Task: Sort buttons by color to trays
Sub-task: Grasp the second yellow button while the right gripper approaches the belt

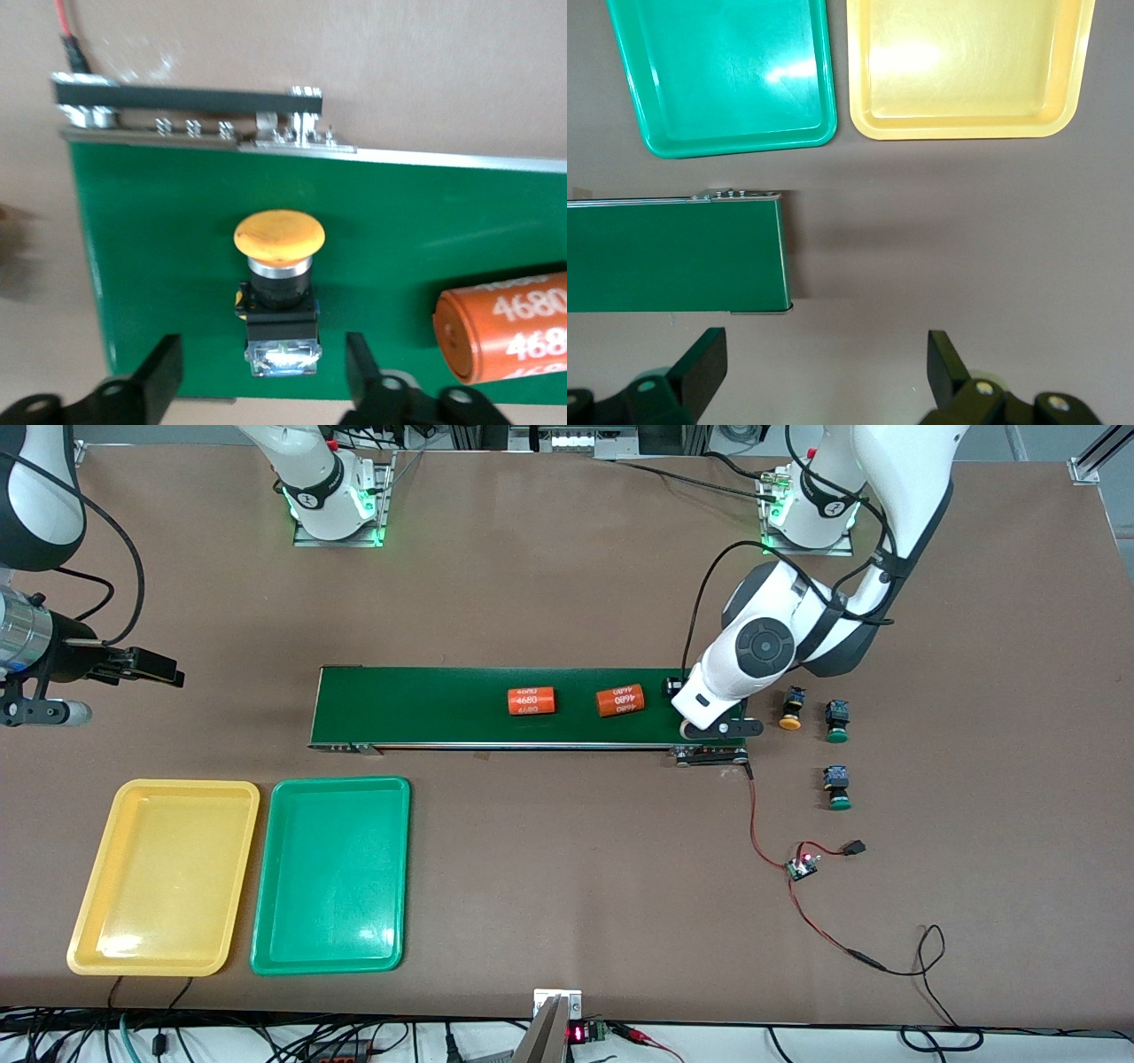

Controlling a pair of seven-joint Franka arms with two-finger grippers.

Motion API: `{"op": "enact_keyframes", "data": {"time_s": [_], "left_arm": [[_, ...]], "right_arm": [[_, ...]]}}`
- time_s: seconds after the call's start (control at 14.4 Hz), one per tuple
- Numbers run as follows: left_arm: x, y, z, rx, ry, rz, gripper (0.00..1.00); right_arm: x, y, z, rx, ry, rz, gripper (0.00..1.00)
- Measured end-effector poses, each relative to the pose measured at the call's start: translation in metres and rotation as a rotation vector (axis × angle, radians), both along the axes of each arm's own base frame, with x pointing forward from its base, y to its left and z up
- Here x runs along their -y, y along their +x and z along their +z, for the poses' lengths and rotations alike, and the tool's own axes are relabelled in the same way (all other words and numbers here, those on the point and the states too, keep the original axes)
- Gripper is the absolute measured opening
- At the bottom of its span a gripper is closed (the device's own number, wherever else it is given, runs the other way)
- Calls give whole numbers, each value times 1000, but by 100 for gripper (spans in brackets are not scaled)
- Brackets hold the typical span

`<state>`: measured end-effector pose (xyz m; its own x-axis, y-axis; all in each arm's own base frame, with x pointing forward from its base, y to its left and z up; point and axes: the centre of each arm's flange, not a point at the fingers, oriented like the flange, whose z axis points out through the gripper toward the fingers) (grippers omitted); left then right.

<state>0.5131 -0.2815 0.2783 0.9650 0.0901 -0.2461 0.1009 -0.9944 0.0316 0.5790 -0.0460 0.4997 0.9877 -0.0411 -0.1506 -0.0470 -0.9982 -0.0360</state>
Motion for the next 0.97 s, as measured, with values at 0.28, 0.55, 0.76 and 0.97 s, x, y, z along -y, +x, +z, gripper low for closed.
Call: {"op": "enact_keyframes", "data": {"time_s": [0.28,0.55,0.76,0.97], "left_arm": [[-75,30,29,-39,77,98,100],[-149,35,5,-117,58,-50,100],[-158,10,-28,-194,20,-202,100],[-159,-12,-64,-139,8,-297,100]], "right_arm": [[0,0,0,-1,0,0,100],[0,0,-1,-2,0,0,100],[-4,-1,-4,-8,3,5,100],[-8,-9,-15,-2,7,10,100]]}}
